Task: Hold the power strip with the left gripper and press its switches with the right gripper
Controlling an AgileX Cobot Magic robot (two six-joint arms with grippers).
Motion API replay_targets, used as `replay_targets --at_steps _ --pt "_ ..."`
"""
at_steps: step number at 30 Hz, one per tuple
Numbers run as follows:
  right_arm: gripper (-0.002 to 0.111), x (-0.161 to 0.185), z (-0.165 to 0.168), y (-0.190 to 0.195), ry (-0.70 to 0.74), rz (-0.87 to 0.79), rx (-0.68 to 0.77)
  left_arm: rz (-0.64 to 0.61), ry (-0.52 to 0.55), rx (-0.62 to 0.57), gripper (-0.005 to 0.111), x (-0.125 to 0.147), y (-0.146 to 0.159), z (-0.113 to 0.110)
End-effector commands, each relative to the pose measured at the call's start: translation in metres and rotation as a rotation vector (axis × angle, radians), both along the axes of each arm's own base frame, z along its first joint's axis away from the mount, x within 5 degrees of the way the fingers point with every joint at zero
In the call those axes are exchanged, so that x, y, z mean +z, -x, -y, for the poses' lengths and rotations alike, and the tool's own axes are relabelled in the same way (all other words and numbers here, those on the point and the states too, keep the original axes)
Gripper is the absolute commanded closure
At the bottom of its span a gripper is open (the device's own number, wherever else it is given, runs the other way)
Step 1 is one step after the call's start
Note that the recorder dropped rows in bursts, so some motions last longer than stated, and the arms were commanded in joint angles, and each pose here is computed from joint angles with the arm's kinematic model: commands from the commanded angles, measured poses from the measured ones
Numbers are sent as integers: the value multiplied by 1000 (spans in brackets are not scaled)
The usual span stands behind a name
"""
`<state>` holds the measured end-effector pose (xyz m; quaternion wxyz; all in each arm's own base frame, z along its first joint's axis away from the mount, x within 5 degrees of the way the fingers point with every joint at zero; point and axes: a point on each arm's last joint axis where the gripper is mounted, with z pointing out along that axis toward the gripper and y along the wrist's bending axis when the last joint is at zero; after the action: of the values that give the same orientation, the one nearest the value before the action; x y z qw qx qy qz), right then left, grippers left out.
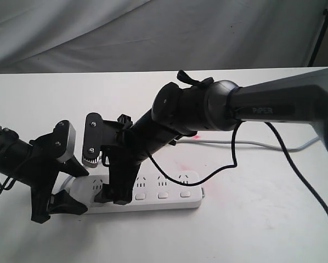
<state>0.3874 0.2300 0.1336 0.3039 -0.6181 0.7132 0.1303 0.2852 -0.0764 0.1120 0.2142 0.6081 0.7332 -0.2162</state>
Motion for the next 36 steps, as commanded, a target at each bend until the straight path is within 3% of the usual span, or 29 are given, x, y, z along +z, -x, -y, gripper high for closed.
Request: replay_targets --at_steps 1,10,19,36 --pt "3 12 3 2 -10 9 14 3 4 1 59 1 0 1" --pt "3 12 4 -1 -13 15 -22 3 4 1 59 1 0 1" --pt "3 22 27 -5 35 -17 -74 3 4 1 59 1 0 1" --pt "3 19 26 -4 36 -24 -77 3 4 1 59 1 0 1"
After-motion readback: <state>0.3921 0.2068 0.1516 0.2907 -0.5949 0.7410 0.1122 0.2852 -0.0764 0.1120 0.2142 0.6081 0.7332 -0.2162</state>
